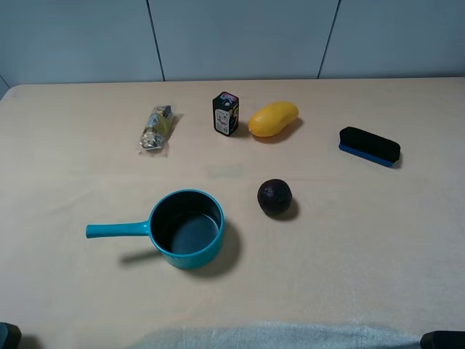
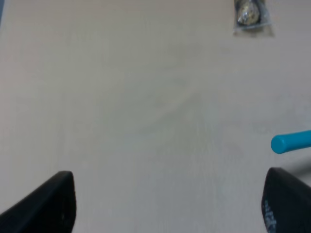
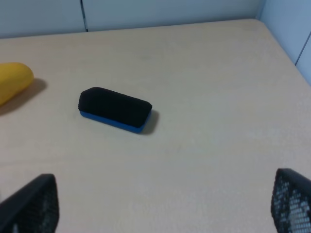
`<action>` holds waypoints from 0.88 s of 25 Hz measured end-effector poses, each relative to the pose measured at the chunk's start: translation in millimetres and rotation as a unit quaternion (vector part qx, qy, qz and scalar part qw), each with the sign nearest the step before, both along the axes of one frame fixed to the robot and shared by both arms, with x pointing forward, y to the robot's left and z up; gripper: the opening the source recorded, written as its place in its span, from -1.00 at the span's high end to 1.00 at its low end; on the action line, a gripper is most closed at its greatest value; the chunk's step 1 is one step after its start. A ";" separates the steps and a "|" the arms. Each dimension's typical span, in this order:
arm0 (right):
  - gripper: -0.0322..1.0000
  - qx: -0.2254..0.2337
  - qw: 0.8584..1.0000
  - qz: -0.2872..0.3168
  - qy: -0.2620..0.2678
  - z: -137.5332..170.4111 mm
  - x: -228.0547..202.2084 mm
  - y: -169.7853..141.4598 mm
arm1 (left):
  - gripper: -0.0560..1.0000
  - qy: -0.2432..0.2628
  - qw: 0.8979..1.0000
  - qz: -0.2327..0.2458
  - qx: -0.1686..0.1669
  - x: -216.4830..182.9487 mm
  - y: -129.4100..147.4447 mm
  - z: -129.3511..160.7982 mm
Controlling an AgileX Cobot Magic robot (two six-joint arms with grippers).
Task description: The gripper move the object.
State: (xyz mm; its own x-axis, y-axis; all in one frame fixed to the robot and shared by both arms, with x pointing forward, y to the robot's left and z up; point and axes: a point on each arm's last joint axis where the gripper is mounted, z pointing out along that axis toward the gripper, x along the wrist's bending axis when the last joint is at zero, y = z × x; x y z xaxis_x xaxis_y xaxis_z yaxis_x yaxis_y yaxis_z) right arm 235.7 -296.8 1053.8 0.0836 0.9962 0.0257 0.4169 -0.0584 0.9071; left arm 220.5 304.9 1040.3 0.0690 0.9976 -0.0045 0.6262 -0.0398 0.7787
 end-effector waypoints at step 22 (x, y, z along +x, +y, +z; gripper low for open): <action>-0.34 0.000 1.000 0.000 0.000 0.0 0.0 0.0 | -0.57 -0.024 1.000 0.001 0.003 6.9 0.0 -2.8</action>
